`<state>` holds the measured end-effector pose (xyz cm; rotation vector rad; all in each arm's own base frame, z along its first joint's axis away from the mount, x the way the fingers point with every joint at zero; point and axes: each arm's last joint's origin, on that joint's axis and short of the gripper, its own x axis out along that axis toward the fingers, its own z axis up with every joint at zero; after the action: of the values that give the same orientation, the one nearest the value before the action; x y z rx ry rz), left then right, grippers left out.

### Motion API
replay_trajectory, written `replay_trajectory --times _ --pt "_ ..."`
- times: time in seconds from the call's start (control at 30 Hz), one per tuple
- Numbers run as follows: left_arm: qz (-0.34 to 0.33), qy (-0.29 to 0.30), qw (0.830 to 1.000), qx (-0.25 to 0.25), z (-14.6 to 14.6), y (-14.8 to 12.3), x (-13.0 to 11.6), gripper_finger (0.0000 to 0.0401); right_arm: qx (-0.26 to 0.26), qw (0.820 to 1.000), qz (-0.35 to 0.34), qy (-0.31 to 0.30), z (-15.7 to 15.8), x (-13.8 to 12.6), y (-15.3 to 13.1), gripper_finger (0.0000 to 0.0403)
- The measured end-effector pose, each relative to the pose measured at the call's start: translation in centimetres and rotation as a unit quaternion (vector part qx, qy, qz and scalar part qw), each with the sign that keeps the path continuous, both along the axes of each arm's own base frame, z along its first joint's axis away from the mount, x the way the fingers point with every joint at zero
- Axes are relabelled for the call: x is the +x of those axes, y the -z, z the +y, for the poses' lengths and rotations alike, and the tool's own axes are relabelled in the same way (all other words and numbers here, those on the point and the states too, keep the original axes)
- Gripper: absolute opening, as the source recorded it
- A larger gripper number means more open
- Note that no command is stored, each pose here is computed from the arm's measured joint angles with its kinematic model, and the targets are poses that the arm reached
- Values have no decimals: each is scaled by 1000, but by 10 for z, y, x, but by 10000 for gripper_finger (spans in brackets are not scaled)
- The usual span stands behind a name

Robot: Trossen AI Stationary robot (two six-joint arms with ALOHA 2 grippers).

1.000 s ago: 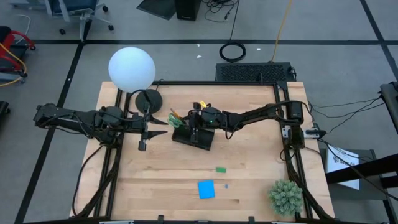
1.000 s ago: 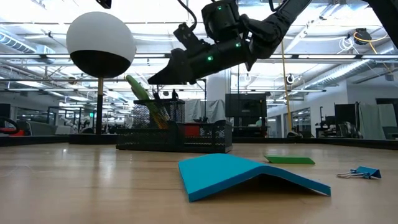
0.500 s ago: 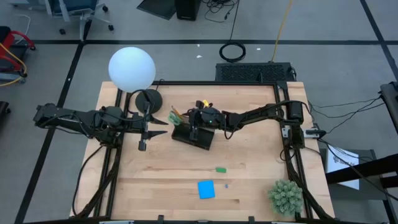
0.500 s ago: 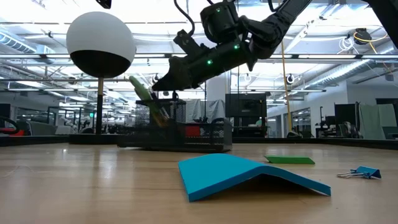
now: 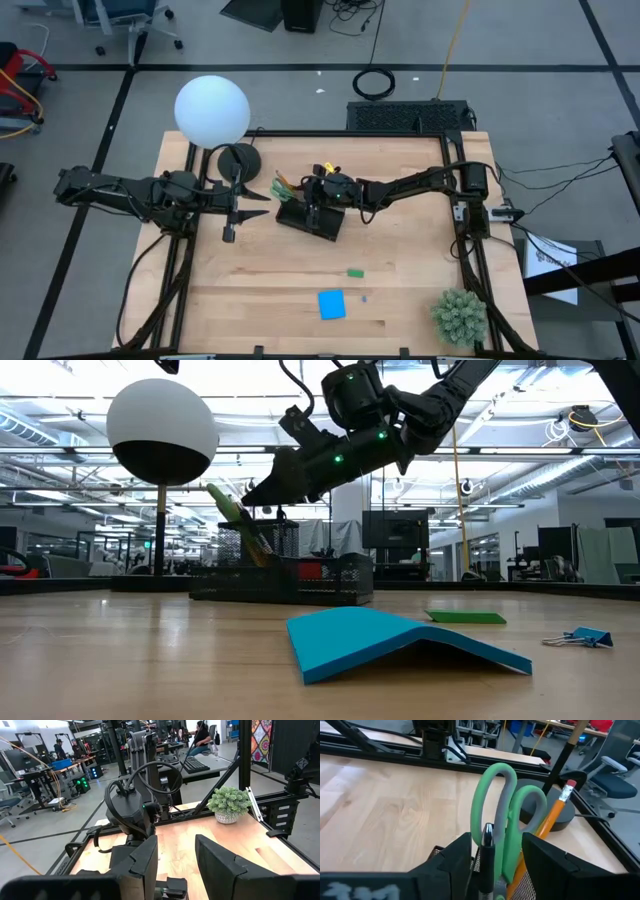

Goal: Pick and place office supplies into organizer
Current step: Adjust the black pen in the desk organizer

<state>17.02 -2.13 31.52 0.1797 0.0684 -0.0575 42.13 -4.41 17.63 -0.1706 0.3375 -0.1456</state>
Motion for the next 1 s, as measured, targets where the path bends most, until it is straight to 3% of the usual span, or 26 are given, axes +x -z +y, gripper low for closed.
replay_trajectory --times 1.0 --pt "-2 -1 1000 0 0 0 0 131 2 1000 7 -3 3 3 -3 160"
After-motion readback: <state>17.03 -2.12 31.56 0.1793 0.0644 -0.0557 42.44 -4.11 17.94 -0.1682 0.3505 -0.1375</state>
